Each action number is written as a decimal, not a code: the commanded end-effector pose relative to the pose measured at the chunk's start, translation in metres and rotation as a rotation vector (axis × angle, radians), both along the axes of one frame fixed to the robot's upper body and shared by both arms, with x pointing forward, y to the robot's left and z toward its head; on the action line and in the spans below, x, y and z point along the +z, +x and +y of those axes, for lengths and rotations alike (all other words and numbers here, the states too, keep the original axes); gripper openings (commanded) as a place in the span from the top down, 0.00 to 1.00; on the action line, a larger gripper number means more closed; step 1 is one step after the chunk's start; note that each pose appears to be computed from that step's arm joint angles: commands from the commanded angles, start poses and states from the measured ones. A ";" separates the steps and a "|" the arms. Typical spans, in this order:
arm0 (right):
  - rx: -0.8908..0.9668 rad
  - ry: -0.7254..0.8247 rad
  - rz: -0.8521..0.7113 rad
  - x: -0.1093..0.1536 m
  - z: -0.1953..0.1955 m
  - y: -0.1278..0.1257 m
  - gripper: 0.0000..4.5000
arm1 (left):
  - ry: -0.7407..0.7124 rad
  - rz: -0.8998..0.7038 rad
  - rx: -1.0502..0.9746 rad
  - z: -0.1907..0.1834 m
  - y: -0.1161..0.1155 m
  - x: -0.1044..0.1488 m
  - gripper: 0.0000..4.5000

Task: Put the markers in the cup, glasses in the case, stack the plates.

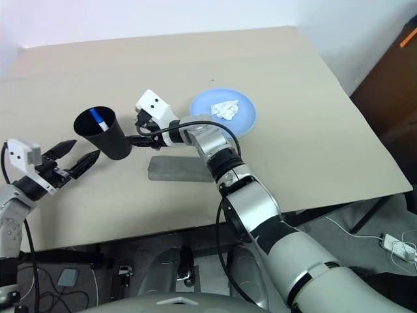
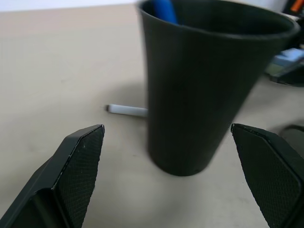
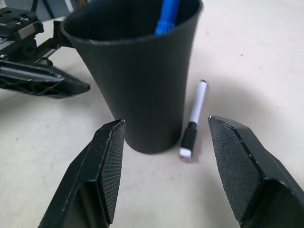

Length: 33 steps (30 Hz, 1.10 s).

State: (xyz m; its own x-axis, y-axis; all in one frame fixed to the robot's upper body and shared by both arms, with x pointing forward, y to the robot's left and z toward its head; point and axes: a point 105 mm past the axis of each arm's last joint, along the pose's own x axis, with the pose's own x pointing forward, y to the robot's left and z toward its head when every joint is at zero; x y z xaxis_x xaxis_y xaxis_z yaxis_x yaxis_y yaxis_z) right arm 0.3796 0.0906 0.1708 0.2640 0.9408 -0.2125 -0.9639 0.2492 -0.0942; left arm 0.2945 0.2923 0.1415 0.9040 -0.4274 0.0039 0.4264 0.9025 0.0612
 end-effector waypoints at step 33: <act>-0.122 -0.002 -0.044 0.002 -0.034 0.014 0.34 | 0.113 -0.050 -0.034 -0.040 0.053 -0.021 0.01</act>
State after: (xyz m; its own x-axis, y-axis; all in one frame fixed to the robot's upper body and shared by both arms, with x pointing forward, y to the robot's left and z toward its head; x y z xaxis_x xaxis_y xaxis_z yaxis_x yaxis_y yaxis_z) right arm 0.3956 0.0512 0.1554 0.3915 0.8850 -0.2519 -0.9202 0.3775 -0.1039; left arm 0.3450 0.2540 0.1122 0.8902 -0.4546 -0.0294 0.4533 0.8777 0.1556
